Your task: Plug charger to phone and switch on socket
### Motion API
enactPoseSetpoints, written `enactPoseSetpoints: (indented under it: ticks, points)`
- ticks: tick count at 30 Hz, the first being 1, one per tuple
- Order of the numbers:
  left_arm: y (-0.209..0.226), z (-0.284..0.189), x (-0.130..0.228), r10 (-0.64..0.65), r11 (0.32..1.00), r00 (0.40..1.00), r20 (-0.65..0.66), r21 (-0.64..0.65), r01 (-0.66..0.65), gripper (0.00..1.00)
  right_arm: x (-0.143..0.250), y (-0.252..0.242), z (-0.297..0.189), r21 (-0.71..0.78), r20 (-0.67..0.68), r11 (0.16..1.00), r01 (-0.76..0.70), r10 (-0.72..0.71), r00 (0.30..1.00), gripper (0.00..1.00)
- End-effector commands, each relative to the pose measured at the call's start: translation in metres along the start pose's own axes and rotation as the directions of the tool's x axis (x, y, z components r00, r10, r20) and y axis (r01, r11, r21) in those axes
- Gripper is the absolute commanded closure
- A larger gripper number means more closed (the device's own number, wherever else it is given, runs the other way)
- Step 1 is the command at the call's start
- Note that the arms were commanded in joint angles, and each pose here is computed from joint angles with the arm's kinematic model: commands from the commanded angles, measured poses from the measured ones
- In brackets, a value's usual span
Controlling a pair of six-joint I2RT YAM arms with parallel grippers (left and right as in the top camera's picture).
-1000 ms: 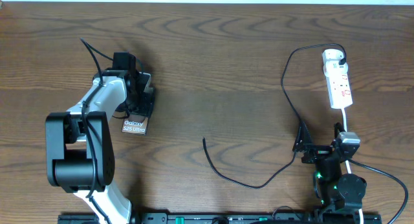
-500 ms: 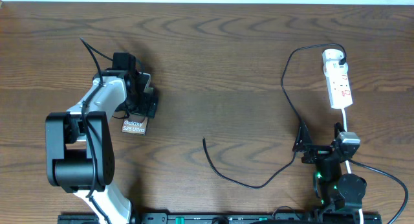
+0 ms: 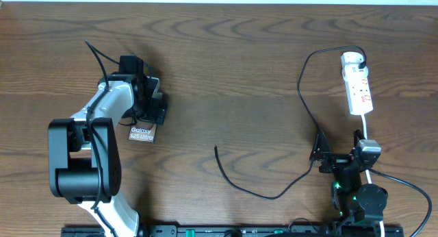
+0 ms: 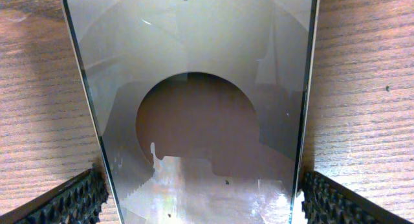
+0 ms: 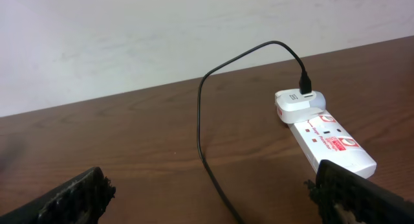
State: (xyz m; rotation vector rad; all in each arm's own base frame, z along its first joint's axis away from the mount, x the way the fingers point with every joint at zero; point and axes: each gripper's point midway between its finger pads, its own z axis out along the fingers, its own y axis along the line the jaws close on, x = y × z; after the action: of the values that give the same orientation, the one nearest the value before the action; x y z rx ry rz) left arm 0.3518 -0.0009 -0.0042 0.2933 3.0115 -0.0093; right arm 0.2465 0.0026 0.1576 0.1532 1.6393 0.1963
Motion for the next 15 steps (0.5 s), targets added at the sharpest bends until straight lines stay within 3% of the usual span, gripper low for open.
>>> enactPoseSetpoints:
  ticks: [1,15]
  points:
    - [-0.001,0.0234,0.0325,0.005,1.0,0.994,-0.113,0.002,-0.004,0.05,0.0013,0.0011,0.0,-0.003,-0.004,1.0,0.015,-0.015,1.0,0.01]
    - [-0.0045,0.0242,0.0337,0.005,1.0,0.994,-0.114,0.022,-0.002,0.05,0.0013,0.0011,0.0,-0.003,-0.004,1.0,0.015,-0.015,1.0,0.01]
